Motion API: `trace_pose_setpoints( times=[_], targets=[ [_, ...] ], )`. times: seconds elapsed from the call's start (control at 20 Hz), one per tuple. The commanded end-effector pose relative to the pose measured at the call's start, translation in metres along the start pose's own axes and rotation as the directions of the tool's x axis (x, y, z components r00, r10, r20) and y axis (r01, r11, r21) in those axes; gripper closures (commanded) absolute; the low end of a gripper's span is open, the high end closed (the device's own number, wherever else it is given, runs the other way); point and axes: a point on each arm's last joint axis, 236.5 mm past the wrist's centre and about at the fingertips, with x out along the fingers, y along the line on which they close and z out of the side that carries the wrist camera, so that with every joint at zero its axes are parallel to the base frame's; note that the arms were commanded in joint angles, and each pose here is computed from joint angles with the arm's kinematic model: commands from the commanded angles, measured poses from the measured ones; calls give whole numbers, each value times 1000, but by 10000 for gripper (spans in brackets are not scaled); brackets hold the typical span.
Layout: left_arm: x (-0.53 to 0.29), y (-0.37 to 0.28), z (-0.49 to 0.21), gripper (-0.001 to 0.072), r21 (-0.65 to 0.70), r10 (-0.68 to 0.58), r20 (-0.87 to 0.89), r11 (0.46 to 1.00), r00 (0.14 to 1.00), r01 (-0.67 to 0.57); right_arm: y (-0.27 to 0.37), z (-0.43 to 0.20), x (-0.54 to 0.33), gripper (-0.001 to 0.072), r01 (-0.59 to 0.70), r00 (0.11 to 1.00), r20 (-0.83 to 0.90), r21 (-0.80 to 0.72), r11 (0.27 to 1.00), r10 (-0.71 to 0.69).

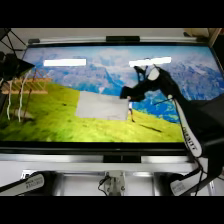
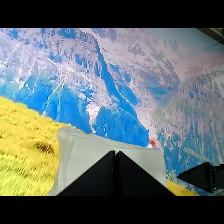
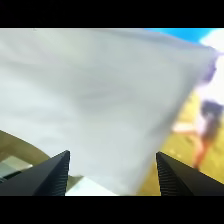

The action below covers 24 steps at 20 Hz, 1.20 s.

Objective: Fold the shirts.

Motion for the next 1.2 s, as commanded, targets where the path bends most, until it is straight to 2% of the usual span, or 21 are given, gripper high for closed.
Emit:
trace_pose_setpoints(
  times=[0.0,0.15,0.35,0.5,0.6,0.65,0.7,0.75,0.85,1.0,1.15],
  targets=[
    [0,0,0,678,15,-1,0,1000,1000,1,-62,-39,-11,45,104,985,-147,106,989,-88],
    [0,0,0,678,15,-1,0,1000,1000,1,-42,-29,20,45,27,997,-71,121,992,-18],
    [0,0,0,678,15,-1,0,1000,1000,1,-20,-33,57,46,-50,993,-101,69,996,57],
    [0,-1,0,678,14,-1,0,1000,1000,1,-12,-14,69,50,-95,995,-22,105,990,97],
    [0,-1,0,678,13,-4,1,1000,1000,4,-5,-7,70,219,-132,991,6,127,983,133],
    [0,-1,0,678,13,-4,1,1000,1000,4,1,-6,70,374,-156,988,9,98,983,156],
    [0,-1,0,678,13,-3,2,1000,1000,3,9,-3,67,612,-190,982,21,15,982,190],
    [0,-1,0,678,13,-4,1,1000,1000,4,17,3,61,640,-222,974,45,-42,974,224],
    [0,-1,0,678,12,-4,1,1000,1000,4,34,26,30,641,-268,951,125,-122,956,282],
    [0,-1,0,678,12,-4,0,1000,1000,4,38,66,-55,640,-256,913,270,-201,946,305],
    [0,-2,-2,678,13,-7,-7,1000,1000,7,-3,81,-150,640,-213,884,398,-122,969,244]
  ],
)
